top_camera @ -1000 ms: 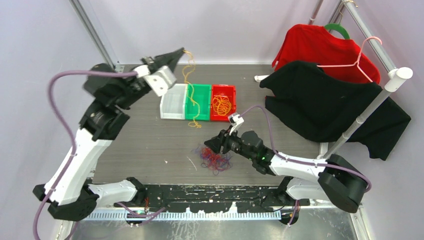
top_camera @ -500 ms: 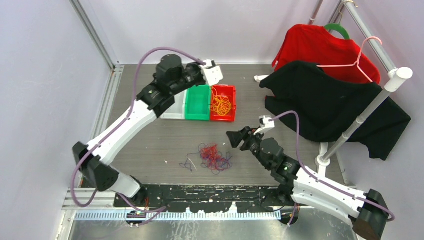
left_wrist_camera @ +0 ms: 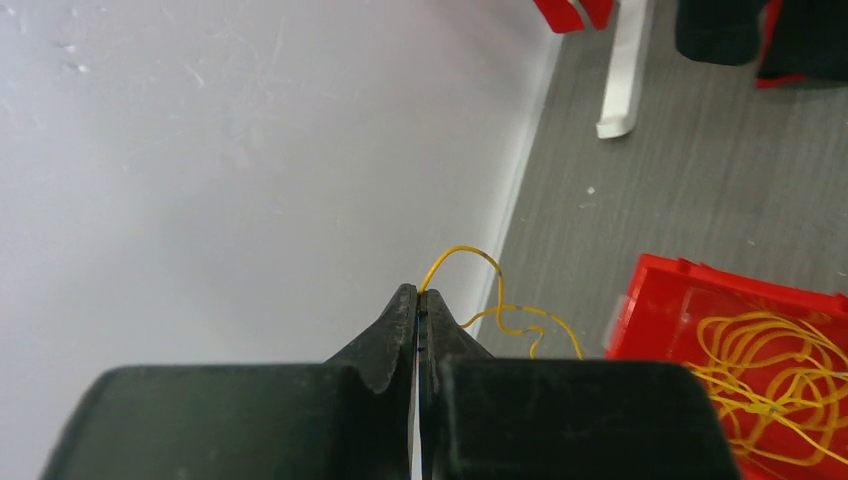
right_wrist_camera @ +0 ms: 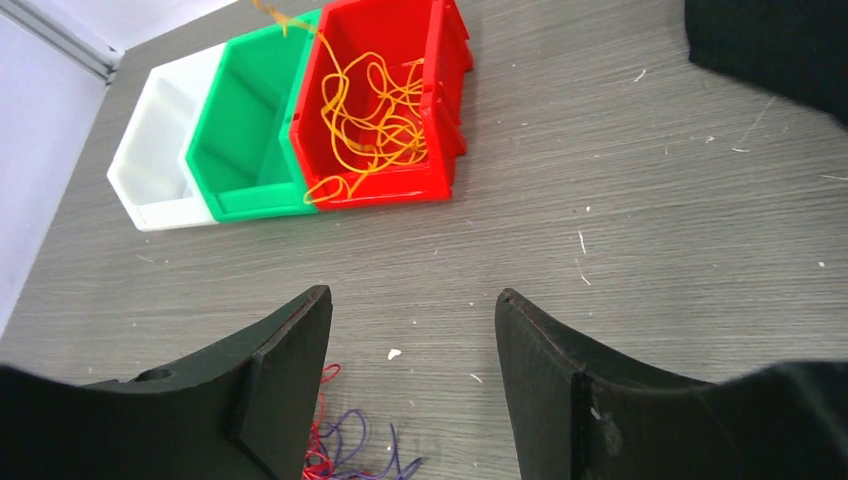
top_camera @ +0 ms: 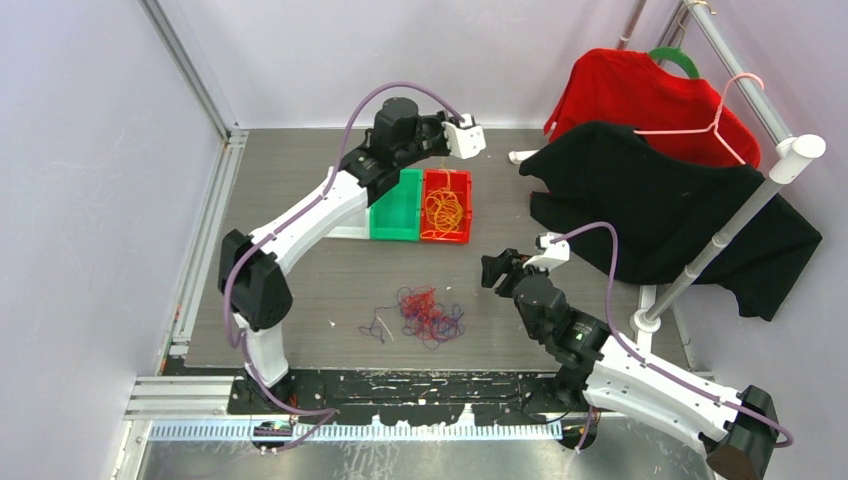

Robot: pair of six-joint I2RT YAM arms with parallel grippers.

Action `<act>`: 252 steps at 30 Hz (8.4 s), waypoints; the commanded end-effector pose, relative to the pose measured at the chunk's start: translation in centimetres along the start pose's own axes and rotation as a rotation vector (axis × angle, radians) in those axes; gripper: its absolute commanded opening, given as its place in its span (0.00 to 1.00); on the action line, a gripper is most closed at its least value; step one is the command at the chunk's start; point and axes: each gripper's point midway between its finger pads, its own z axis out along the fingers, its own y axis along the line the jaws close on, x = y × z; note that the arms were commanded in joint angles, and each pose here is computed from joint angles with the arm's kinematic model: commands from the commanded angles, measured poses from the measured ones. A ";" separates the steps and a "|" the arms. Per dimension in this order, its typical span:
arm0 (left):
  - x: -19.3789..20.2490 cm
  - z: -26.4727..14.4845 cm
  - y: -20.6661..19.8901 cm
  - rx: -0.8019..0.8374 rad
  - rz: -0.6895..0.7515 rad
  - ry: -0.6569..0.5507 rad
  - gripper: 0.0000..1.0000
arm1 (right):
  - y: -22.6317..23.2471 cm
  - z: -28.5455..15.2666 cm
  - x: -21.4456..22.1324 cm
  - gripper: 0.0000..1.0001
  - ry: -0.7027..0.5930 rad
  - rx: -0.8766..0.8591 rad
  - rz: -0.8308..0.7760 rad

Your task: Untangle the cables

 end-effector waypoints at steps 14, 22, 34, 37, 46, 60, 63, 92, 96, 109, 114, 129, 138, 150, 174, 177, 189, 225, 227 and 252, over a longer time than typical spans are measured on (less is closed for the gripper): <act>0.3 1.4 3.9 -0.139 0.124 -0.019 0.00 | -0.6 -0.2 -1.4 0.67 -0.043 0.042 0.007; 5.7 2.1 -0.5 -0.052 0.124 0.100 0.00 | -1.2 -0.3 -1.4 0.67 -0.046 0.065 0.005; 7.9 2.0 -5.0 0.072 0.056 0.137 0.00 | -0.7 1.8 -0.7 0.68 -0.010 0.085 0.022; 8.2 2.0 -7.4 0.143 0.027 0.148 0.00 | -0.7 2.9 -0.5 0.65 0.018 0.100 0.053; 10.4 1.9 -13.4 0.340 -0.026 0.246 0.00 | -2.1 3.4 -0.4 0.64 0.023 0.139 0.124; 11.8 5.5 -12.8 0.324 -0.017 0.308 0.00 | -1.2 4.3 0.8 0.77 0.070 0.082 0.110; 12.2 5.6 -13.4 0.339 -0.043 0.322 0.00 | -0.1 5.2 1.6 0.79 0.096 0.029 0.066; 13.4 2.2 -11.6 0.459 -0.384 0.390 0.42 | 2.5 14.2 8.0 0.01 0.280 -0.059 -0.170; 12.9 0.6 -9.9 0.458 -0.419 0.374 0.51 | 4.2 14.4 4.2 0.01 0.243 -0.100 -0.170; 13.8 -7.9 -3.6 0.366 -0.571 0.376 0.58 | 4.6 19.7 1.5 0.01 0.279 -0.036 -0.302; 14.4 -11.4 -1.8 0.317 -0.617 0.378 0.58 | 3.3 22.5 3.2 0.01 0.332 0.039 -0.386; 16.6 -17.4 -1.1 0.251 -0.687 0.400 0.58 | 1.5 24.4 6.3 0.24 0.367 0.148 -0.445; 20.8 -20.2 -1.0 0.190 -0.756 0.468 0.58 | 1.0 22.7 4.4 0.48 0.344 0.216 -0.466; 22.1 -22.1 -1.7 0.166 -0.749 0.483 0.55 | 4.5 20.2 -0.3 0.56 0.313 0.114 -0.397; 28.0 -21.8 -7.3 0.134 -0.988 0.548 0.48 | 5.9 29.7 -1.4 0.44 0.321 0.037 -0.388; 29.0 -21.7 -8.1 0.139 -0.977 0.563 0.45 | 5.1 29.7 -0.1 0.26 0.345 0.049 -0.393; 28.0 -20.1 -12.1 0.263 -0.985 0.495 0.24 | 0.3 27.6 2.1 0.09 0.354 0.174 -0.424; 11.0 -24.8 -16.3 0.662 -1.032 0.389 0.75 | 5.0 11.2 -3.6 0.75 0.255 -0.025 -0.261; 9.2 -24.4 -18.2 0.716 -1.036 0.379 0.74 | 6.8 8.9 -0.5 0.74 0.335 -0.118 -0.234; 5.4 -19.0 -29.0 0.984 -0.947 0.368 0.56 | 8.2 2.0 12.6 0.28 0.603 -0.295 -0.036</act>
